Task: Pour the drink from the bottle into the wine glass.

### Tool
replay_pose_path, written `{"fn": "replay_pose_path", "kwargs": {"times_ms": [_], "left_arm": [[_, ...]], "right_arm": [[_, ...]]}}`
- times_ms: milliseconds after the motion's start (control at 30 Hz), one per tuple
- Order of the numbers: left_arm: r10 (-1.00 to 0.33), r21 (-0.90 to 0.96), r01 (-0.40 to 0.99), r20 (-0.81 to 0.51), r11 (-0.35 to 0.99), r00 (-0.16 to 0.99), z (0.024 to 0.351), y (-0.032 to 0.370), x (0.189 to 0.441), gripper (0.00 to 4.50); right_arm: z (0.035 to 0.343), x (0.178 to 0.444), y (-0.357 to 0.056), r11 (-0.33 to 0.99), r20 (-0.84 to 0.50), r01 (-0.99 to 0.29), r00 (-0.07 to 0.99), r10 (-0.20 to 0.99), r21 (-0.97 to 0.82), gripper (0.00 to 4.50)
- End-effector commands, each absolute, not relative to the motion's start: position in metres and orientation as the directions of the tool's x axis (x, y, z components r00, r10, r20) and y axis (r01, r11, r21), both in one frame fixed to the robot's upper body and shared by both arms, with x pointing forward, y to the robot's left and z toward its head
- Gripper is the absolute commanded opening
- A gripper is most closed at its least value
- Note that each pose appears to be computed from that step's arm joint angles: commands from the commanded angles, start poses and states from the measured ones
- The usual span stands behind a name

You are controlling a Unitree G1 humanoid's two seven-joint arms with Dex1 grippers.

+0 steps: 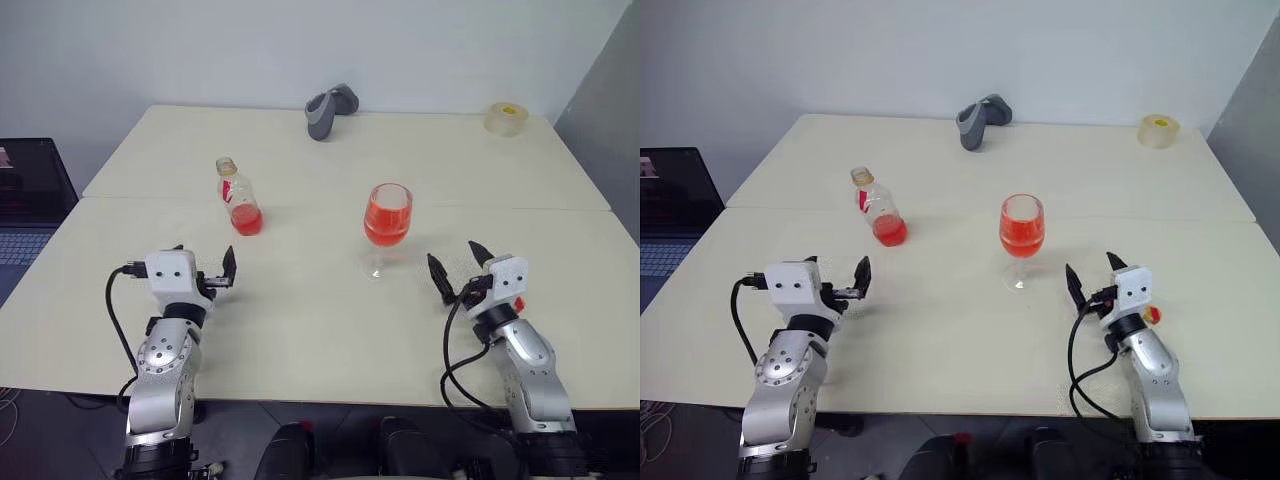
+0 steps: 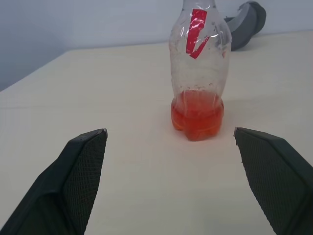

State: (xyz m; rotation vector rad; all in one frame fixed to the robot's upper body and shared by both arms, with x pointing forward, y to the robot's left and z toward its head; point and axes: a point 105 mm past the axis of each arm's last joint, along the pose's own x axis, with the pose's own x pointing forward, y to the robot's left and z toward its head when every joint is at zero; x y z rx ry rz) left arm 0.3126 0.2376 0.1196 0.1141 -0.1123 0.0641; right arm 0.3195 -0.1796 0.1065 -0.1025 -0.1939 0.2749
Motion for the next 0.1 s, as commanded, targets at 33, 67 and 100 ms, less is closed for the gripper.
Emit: {"fn": "replay_pose_path", "kwargs": {"times_ms": [33,67,100], "left_arm": [[0.045,0.153,-0.069,0.159,0.986,0.986,0.1278,0.2385,0.3097,4.45],[0.04,0.165,-0.066,0.159,0.984,0.986,0.1271,0.2386,0.3094,4.45],[0.031,0.176,-0.058,0.156,0.983,0.987,0.1255,0.2383,0.3091,4.45]], "right_arm": [[0.119,0.3205,-0.1828,0.959,0.23,-0.244,0.934,0.272,-0.146,4.5],[0.119,0.3209,-0.1828,0.959,0.23,-0.243,0.934,0.272,-0.146,4.5],[0.1187,0.3212,-0.1825,0.958,0.229,-0.245,0.934,0.274,-0.147,4.5]]}}
